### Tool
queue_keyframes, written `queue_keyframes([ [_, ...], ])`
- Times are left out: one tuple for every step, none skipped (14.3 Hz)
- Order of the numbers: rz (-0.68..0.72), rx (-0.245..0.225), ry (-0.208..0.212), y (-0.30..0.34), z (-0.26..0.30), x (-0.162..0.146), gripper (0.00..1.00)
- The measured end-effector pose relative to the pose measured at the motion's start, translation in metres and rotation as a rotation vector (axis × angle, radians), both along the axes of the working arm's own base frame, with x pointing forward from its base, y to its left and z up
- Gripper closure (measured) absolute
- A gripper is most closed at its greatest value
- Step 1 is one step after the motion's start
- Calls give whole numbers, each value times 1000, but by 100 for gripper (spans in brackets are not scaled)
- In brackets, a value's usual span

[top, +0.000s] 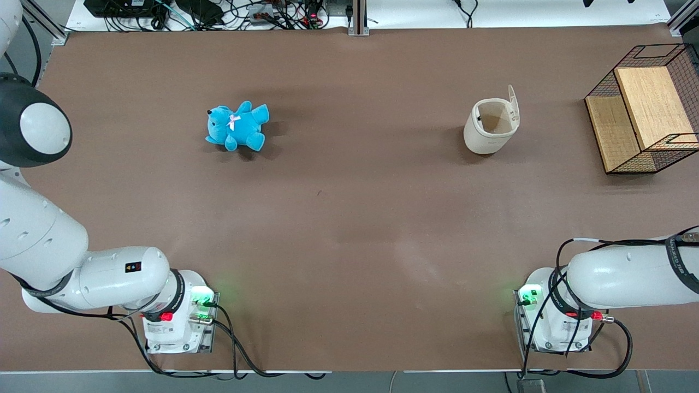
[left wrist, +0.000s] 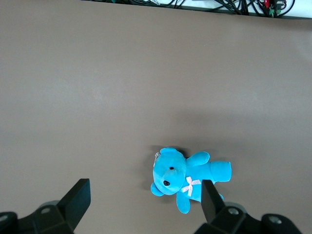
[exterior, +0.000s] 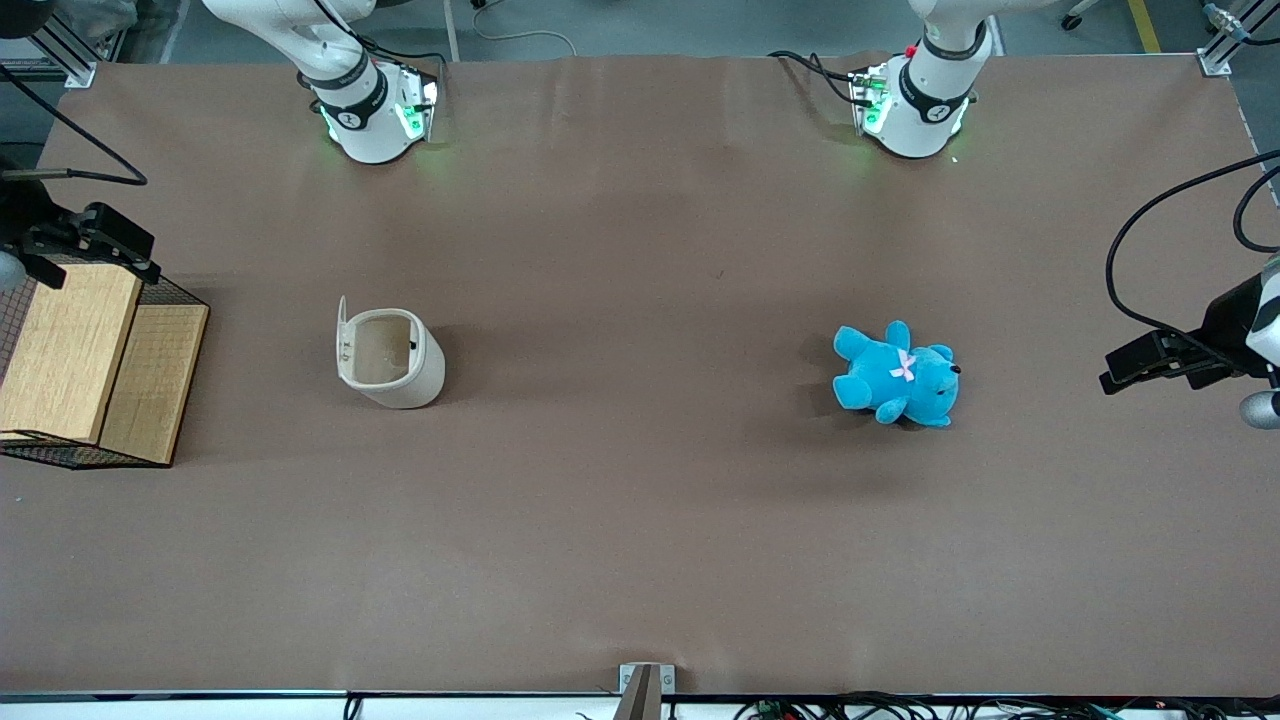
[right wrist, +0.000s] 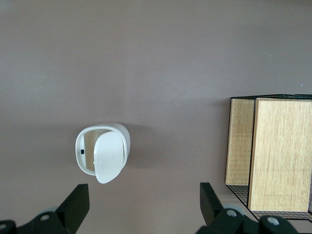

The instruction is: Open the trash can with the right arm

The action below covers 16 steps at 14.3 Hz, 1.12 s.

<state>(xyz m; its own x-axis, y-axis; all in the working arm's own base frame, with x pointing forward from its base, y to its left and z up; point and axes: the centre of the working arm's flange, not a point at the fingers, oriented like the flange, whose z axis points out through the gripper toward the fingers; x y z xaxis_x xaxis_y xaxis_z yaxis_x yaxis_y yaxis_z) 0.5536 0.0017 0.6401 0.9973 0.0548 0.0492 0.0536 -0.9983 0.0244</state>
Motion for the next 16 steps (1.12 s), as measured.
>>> queue_keyframes([
  [4, 0, 1, 2, 0, 0, 0],
  [6, 0, 3, 3, 1, -1, 0],
  [6, 0, 3, 3, 2, -2, 0],
  [6, 0, 1, 3, 3, -3, 0],
  [6, 0, 0, 3, 3, -3, 0],
  [7, 0, 0, 3, 3, -3, 0],
  [7, 0, 0, 4, 3, -3, 0],
  [7, 0, 0, 4, 3, -3, 0],
  [8, 0, 0, 4, 3, -3, 0],
  [8, 0, 0, 4, 3, -3, 0],
  [8, 0, 0, 4, 3, -3, 0],
  [8, 0, 1, 4, 3, -3, 0],
  [8, 0, 1, 4, 3, -3, 0],
  [8, 0, 1, 4, 3, -3, 0],
  [8, 0, 2, 4, 3, -3, 0],
  [9, 0, 2, 4, 3, -3, 0],
])
